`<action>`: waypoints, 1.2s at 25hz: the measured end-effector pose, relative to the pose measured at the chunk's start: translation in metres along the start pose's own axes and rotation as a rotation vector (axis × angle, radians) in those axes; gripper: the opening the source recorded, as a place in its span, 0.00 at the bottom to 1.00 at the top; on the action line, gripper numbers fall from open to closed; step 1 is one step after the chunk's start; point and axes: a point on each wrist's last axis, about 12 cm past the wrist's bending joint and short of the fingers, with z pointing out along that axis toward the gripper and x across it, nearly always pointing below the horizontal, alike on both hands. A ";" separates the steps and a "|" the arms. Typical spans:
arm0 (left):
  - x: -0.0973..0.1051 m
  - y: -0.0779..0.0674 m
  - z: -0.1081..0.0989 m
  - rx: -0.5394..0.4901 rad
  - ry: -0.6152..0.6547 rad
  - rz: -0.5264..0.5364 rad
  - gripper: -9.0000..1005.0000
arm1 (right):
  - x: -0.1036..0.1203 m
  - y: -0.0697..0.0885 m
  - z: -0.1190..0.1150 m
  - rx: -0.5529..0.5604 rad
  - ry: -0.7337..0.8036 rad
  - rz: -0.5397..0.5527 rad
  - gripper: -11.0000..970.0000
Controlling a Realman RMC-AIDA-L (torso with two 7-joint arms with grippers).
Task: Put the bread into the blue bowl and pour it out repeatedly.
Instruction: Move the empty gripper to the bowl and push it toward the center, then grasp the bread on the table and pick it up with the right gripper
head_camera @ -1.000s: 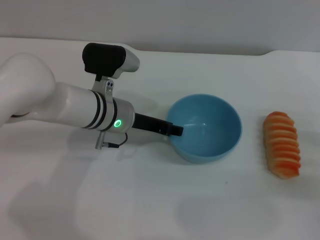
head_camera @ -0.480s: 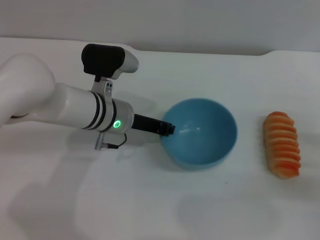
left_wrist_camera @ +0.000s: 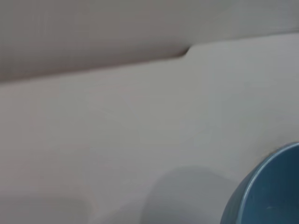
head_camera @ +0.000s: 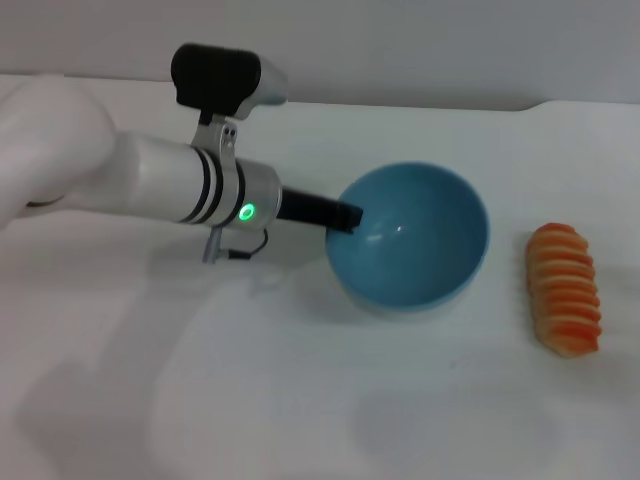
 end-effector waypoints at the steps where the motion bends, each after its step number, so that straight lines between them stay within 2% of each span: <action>1: -0.004 -0.001 -0.001 -0.003 -0.010 0.010 0.01 | 0.000 0.000 0.000 0.000 0.000 0.000 0.56; 5: -0.020 0.004 -0.004 -0.046 -0.044 0.045 0.01 | -0.008 0.002 0.018 -0.053 0.004 0.016 0.56; 10: -0.034 0.008 -0.006 -0.126 -0.058 0.081 0.01 | -0.024 -0.001 0.059 -0.172 0.125 0.050 0.56; 16: -0.044 0.015 -0.016 -0.218 0.028 0.135 0.01 | -0.049 -0.011 0.095 -0.181 0.305 0.029 0.56; 22: -0.053 0.018 -0.023 -0.285 0.083 0.150 0.01 | -0.077 -0.009 0.110 -0.218 0.494 0.036 0.56; 30: -0.061 0.017 -0.023 -0.316 0.076 0.175 0.01 | -0.116 0.008 0.122 -0.294 0.752 -0.019 0.55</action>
